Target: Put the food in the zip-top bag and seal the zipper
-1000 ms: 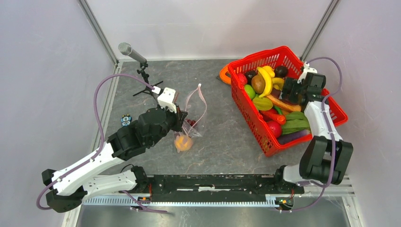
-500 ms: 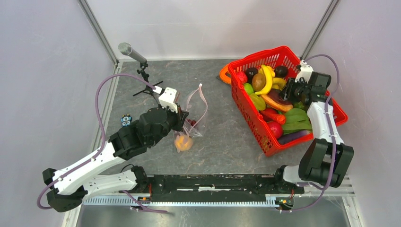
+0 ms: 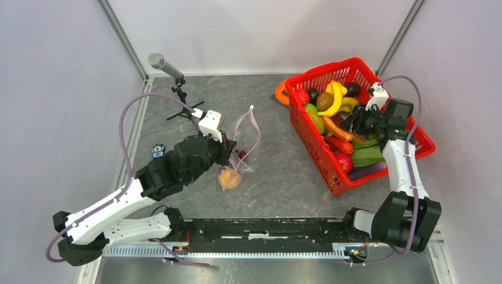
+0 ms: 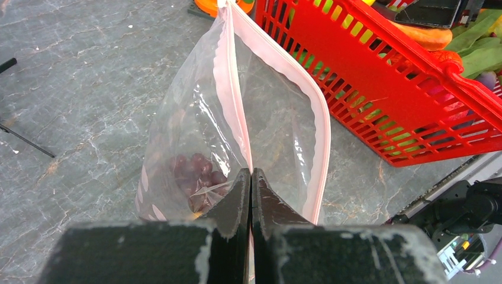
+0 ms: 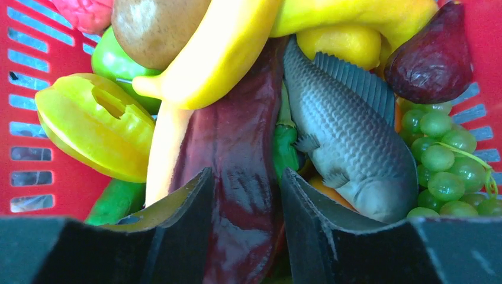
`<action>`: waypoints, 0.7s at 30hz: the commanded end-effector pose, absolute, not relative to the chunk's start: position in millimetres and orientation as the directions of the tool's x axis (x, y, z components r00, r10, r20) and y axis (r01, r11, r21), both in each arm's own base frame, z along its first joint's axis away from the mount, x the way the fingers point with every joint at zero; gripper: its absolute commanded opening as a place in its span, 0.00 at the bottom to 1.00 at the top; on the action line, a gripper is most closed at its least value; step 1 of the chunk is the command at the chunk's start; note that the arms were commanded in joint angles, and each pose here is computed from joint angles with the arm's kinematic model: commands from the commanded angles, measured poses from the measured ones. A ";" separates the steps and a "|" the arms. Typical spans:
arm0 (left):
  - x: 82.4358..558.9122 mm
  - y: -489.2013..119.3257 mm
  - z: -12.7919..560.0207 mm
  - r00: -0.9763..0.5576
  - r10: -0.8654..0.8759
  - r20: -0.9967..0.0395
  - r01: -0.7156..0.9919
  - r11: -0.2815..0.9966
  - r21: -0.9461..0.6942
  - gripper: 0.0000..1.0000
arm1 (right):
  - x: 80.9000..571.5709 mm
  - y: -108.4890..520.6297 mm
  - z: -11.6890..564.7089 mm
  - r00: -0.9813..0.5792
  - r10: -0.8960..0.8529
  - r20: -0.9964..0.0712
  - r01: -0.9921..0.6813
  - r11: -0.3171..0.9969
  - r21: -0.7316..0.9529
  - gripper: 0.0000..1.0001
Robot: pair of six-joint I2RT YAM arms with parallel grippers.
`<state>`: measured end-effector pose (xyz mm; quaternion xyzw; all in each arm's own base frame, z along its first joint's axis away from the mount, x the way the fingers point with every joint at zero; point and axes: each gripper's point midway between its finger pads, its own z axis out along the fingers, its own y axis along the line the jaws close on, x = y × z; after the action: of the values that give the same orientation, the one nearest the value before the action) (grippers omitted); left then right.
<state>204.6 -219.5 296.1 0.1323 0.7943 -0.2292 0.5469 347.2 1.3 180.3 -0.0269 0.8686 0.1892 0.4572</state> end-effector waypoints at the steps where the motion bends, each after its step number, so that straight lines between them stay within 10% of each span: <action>1: 204.0 -221.5 299.9 -0.338 -0.026 -0.941 0.494 0.846 -0.201 0.02 | 337.7 8.3 164.5 -0.626 0.157 -0.764 -0.202 0.914 0.353 0.58; 12: 203.6 -218.4 297.9 -0.330 -0.018 -0.944 0.496 0.848 -0.189 0.02 | 334.1 18.2 154.9 -0.599 0.452 -0.661 -0.003 0.824 0.566 0.85; 21: 204.5 -208.8 299.6 -0.312 -0.046 -0.949 0.468 0.862 -0.196 0.02 | 321.8 43.1 194.0 -0.455 0.709 -0.539 -0.009 0.602 0.799 0.75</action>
<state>200.4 -213.5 288.1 0.1364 0.7945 -0.2281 0.5461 328.8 23.7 168.9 0.1814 0.8167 0.2992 0.4589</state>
